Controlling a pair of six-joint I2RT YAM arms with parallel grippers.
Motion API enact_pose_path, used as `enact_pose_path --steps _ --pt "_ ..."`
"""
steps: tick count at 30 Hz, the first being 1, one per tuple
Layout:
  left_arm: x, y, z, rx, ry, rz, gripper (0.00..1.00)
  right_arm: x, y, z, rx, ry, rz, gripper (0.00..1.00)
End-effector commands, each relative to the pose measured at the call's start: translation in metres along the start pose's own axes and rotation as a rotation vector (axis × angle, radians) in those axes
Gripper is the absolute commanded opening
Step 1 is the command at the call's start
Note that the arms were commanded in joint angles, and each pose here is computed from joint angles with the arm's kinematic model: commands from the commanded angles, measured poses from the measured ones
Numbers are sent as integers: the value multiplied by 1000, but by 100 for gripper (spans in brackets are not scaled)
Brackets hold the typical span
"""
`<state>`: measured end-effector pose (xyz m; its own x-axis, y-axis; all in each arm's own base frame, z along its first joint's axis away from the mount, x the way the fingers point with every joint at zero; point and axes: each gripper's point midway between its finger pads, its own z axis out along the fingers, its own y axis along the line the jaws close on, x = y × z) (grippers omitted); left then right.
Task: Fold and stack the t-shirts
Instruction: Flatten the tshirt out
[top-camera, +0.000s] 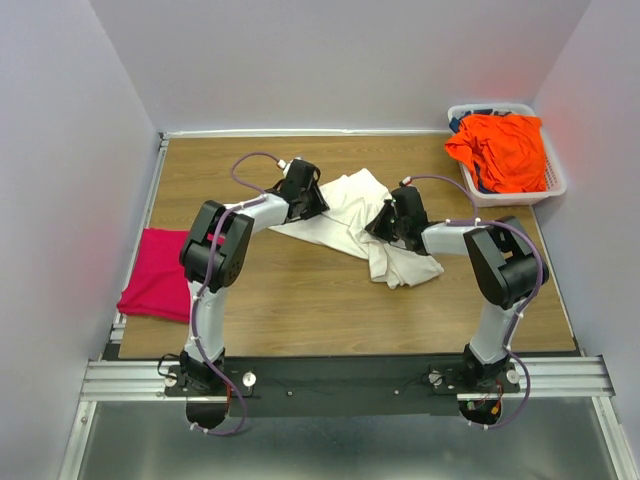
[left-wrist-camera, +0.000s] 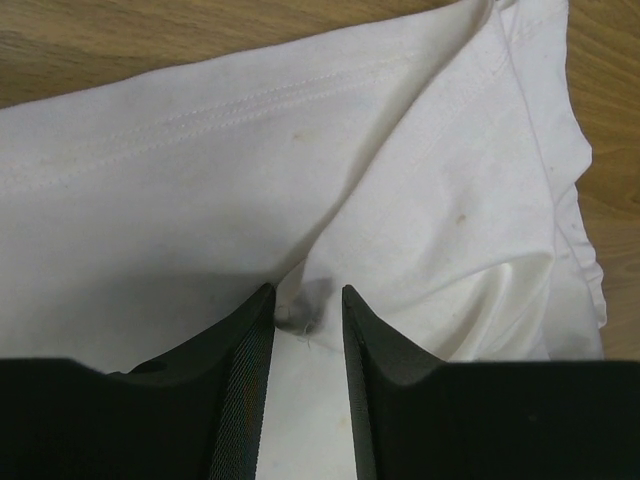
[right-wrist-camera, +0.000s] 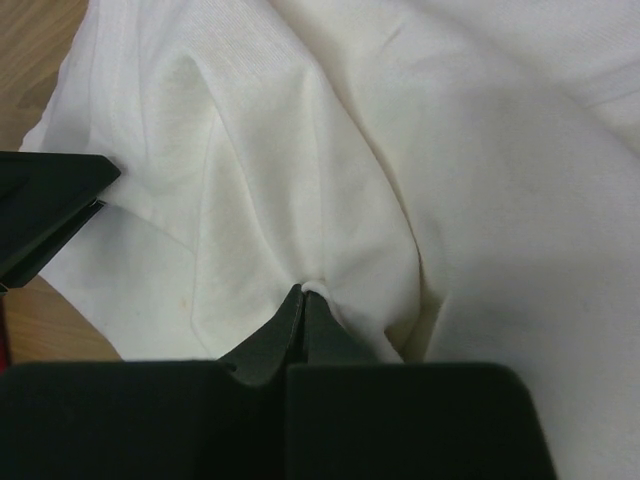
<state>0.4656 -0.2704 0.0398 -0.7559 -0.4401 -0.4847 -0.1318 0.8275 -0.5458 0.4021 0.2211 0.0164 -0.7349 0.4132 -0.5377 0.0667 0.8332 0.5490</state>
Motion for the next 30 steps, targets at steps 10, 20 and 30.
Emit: enact_pose_path --steps 10,20,30 --pt "-5 -4 7 -9 -12 -7 12 83 -76 -20 245 269 -14 0" --pt "-85 -37 -59 72 -193 21 0 -15 -42 -76 147 31 78 0" --pt "-161 -19 -219 171 -440 14 0 -134 1 -211 111 -326 84 0"
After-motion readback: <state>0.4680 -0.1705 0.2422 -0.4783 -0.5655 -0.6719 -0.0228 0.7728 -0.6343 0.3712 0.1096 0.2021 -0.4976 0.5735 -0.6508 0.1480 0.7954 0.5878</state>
